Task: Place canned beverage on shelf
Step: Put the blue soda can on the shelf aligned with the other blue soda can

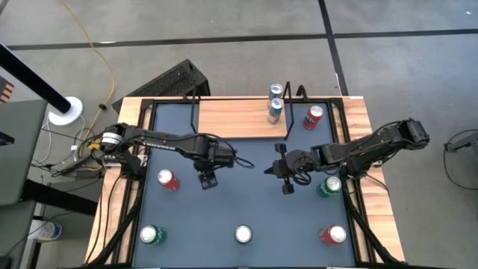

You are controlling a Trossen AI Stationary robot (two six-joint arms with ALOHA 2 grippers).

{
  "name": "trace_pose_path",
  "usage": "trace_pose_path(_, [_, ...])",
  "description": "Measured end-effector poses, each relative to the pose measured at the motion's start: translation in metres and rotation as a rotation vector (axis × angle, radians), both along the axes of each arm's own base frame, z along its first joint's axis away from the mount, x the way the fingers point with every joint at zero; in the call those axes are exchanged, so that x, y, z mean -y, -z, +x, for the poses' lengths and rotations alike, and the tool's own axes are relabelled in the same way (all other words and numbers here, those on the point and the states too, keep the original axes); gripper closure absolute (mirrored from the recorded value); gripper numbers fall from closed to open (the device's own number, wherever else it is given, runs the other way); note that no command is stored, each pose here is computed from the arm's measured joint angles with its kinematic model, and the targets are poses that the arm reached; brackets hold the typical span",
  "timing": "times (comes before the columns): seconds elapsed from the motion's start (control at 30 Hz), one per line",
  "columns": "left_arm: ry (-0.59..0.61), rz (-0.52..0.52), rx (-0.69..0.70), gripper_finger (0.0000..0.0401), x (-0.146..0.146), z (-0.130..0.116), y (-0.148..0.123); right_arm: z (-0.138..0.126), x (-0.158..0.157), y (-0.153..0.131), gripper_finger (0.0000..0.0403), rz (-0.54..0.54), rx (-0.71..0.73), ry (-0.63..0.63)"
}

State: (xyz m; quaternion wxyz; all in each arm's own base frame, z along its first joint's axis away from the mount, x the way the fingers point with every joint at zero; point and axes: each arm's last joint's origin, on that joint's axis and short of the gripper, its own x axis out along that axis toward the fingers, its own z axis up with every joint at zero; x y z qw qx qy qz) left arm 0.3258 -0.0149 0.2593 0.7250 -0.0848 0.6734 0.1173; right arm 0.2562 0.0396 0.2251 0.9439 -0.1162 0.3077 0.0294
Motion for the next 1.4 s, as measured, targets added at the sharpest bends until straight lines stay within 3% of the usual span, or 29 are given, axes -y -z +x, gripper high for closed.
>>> trace_pose_path(0.1, [0.18,-0.003,-0.031,0.017,0.003,-0.002,-0.001,0.0,0.0,0.0,0.0403,0.0,0.0,0.0])
trace_pose_path(0.2, [0.283,0.025,-0.064,0.0169,0.007,-0.005,-0.001,0.0,0.0,0.0,0.0403,0.0,0.0,0.0])
trace_pose_path(0.57, [0.502,0.069,-0.017,0.0171,0.035,-0.003,-0.001,0.0,0.0,0.0,0.0403,-0.003,0.0,-0.002])
trace_pose_path(0.8, [0.45,0.064,0.02,0.0153,0.047,-0.002,-0.001,-0.006,0.0,-0.002,0.0403,-0.018,-0.027,-0.014])
trace_pose_path(1.2, [0.427,0.066,0.065,0.0135,0.047,0.002,-0.002,-0.071,-0.002,-0.045,0.0403,0.065,0.005,-0.026])
trace_pose_path(1.4, [0.36,0.038,0.072,0.0135,0.047,0.002,-0.002,-0.087,-0.006,-0.053,0.0403,0.078,0.032,-0.068])
